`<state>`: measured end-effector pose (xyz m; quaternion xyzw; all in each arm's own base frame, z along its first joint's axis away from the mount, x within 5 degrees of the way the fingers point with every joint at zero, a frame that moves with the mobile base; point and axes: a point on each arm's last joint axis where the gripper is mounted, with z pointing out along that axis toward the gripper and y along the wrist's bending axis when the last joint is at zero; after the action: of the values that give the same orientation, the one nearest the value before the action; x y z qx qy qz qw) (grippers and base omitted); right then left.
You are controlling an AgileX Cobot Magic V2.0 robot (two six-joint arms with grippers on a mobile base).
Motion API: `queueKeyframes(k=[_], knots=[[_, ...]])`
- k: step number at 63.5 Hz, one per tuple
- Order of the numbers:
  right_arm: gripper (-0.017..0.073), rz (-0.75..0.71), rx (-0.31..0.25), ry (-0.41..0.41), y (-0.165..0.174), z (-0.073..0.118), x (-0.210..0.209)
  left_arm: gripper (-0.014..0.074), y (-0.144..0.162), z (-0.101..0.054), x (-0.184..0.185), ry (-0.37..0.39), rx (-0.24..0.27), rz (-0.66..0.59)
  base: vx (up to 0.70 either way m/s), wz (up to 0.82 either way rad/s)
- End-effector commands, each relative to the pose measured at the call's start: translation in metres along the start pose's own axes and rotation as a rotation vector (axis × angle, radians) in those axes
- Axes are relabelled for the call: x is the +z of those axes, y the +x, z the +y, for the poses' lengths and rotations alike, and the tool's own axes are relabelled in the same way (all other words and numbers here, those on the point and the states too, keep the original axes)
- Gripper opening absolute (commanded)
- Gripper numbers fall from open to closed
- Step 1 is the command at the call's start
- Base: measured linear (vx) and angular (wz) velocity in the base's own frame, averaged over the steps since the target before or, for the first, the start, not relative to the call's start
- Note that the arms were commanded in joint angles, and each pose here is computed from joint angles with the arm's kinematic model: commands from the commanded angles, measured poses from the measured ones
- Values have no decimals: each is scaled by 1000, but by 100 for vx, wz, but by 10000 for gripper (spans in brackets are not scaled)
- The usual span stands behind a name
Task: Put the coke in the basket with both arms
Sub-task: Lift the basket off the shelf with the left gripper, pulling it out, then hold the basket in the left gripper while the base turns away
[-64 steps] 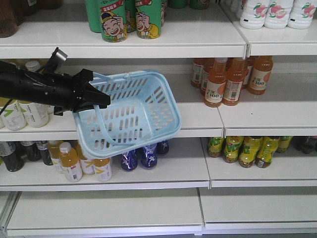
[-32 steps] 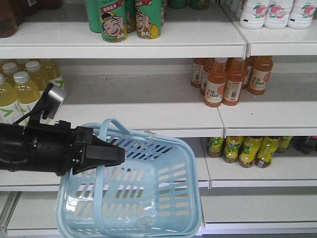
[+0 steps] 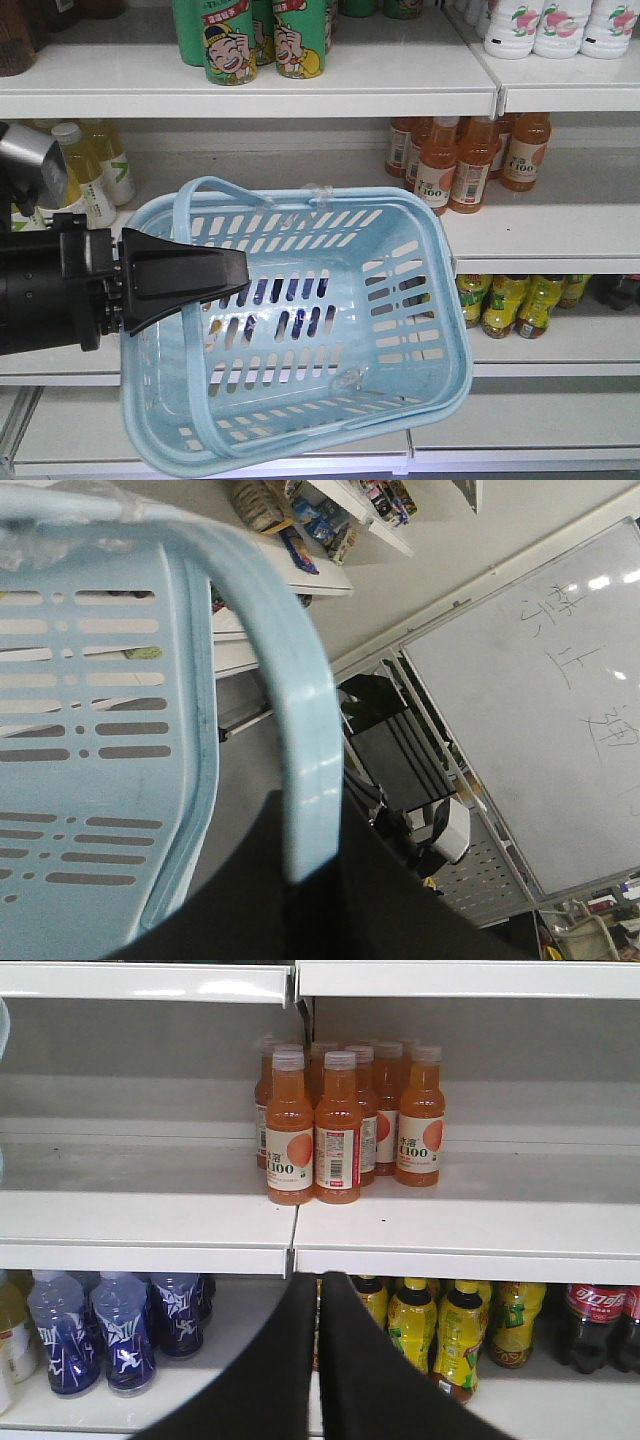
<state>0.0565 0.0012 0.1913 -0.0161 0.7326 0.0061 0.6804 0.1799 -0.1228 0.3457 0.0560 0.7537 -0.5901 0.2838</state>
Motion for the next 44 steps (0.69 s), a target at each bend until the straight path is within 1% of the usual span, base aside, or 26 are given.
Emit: queueKeyframes(k=[1,7,44], knots=[[-5,-84,-16,-2,-4,0,-1,-7,-4,-16,-4,67,11,-35,0,0],[-5,-84,-16,-2,-4,0,-1,-7,-3,-14,-4,50,27,-22,0,0],[-5,-84,-16,-2,-4,0,-1,-7,-3,-14,-4,52,25,-23,0,0]])
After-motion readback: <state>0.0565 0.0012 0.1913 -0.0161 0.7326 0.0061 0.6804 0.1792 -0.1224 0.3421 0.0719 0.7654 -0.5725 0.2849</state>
